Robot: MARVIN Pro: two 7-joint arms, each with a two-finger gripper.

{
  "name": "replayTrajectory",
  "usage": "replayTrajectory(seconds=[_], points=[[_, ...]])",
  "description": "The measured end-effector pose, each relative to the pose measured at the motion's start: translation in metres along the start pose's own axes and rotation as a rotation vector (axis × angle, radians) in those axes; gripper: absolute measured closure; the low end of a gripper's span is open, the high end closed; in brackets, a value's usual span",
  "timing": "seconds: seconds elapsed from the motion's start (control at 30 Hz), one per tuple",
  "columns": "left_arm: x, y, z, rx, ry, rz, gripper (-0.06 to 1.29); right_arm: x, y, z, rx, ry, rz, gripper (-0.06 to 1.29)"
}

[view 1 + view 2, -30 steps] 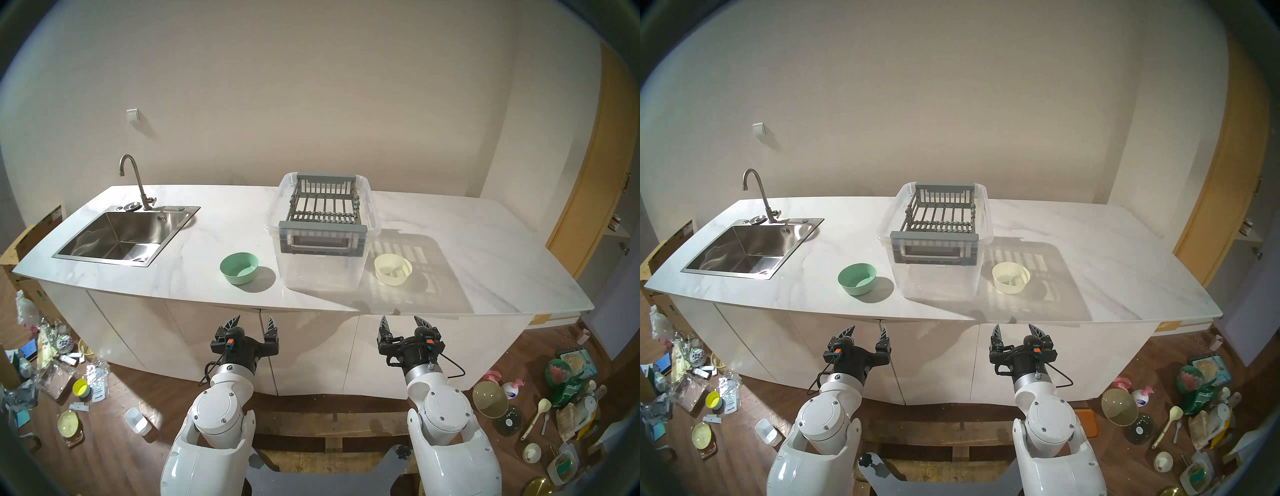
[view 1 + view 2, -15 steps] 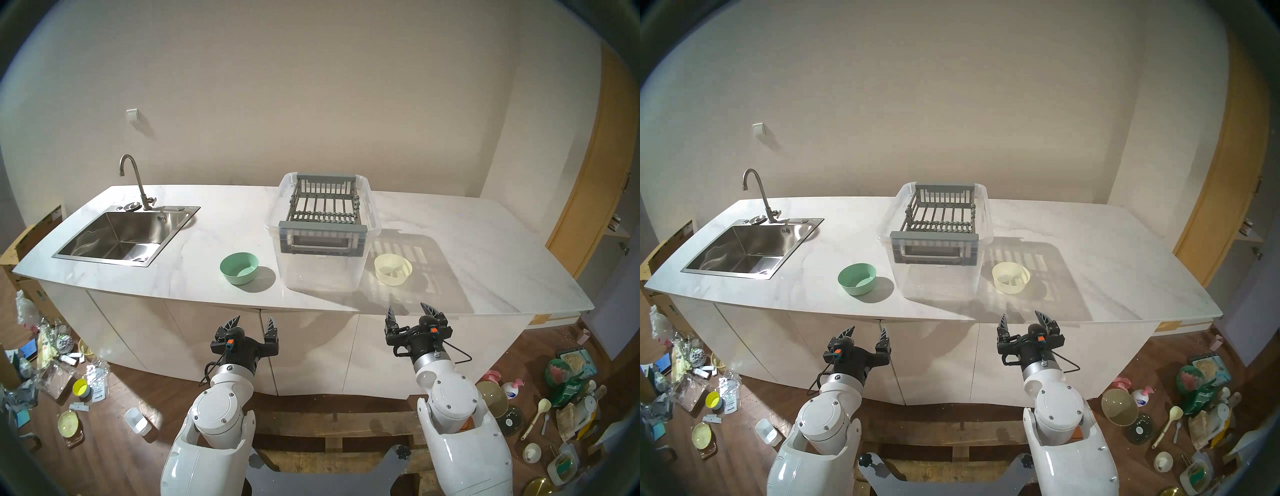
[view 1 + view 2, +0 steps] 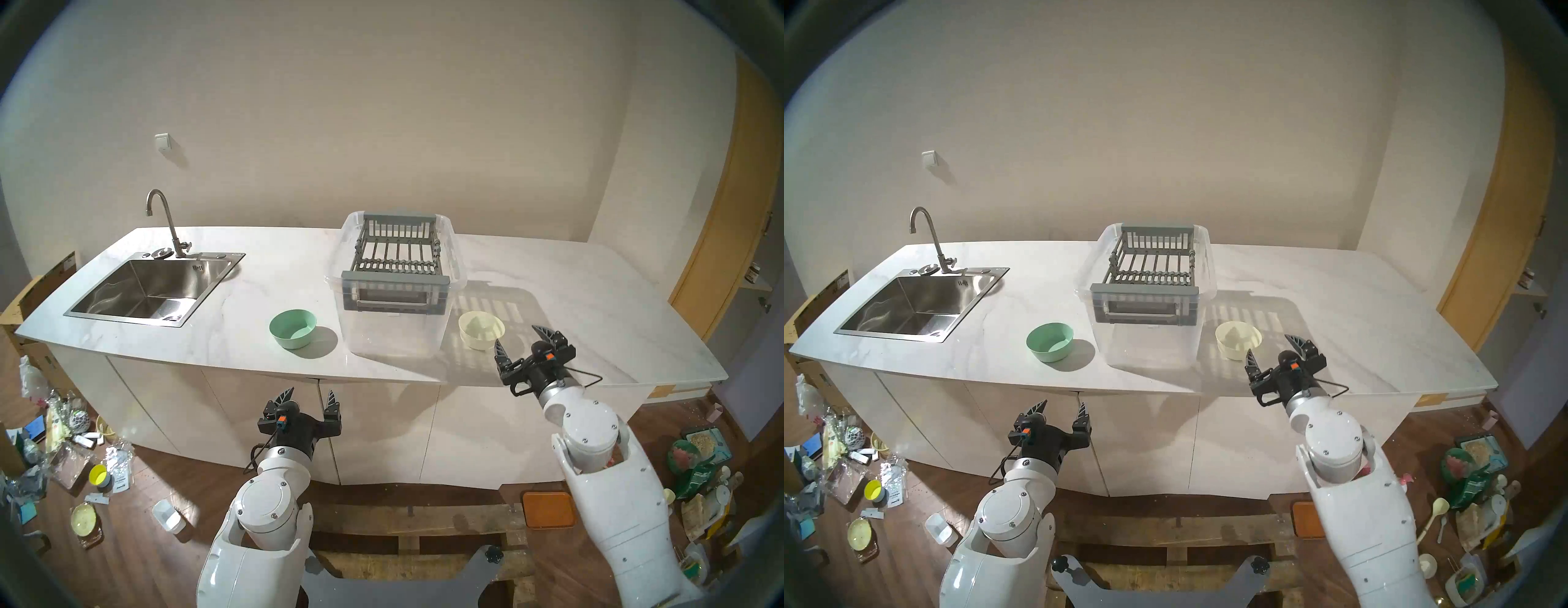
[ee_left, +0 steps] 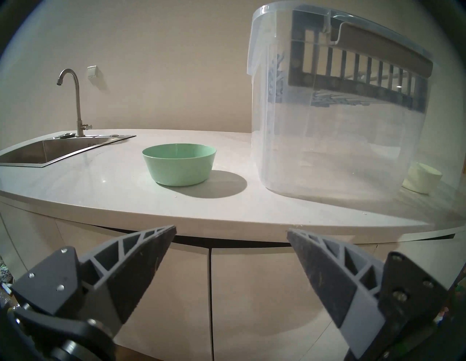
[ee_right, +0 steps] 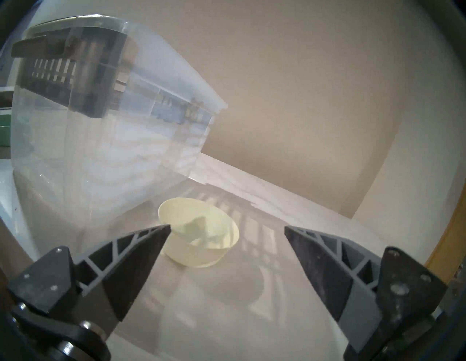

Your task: Place the plate or bowl neatly into the plate slot of the drying rack

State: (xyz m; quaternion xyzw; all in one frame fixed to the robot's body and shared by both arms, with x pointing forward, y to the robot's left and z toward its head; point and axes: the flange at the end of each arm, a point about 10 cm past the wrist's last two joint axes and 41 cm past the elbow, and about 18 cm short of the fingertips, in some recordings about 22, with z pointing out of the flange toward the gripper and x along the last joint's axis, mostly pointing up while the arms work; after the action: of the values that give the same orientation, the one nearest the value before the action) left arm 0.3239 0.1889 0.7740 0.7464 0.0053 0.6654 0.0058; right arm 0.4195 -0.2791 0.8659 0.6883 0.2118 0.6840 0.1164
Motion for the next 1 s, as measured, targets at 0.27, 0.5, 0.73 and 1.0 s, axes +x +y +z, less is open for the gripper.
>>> replayTrajectory(seconds=[0.27,0.5,0.73,1.0], points=[[0.000,0.000,0.000,0.000,0.000,0.000,0.04,0.012,0.029,0.013,0.034,-0.029,-0.074,0.00],[0.000,0.000,0.000,0.001,-0.001,0.000,0.04,0.010,0.038,0.012,0.155,-0.096,-0.141,0.00],[0.000,0.000,0.000,0.001,-0.001,0.000,0.04,0.042,0.073,0.022,0.170,-0.081,-0.248,0.00],[0.000,0.000,0.000,0.001,-0.001,0.000,0.04,0.075,0.074,0.039,0.240,-0.055,-0.287,0.00]])
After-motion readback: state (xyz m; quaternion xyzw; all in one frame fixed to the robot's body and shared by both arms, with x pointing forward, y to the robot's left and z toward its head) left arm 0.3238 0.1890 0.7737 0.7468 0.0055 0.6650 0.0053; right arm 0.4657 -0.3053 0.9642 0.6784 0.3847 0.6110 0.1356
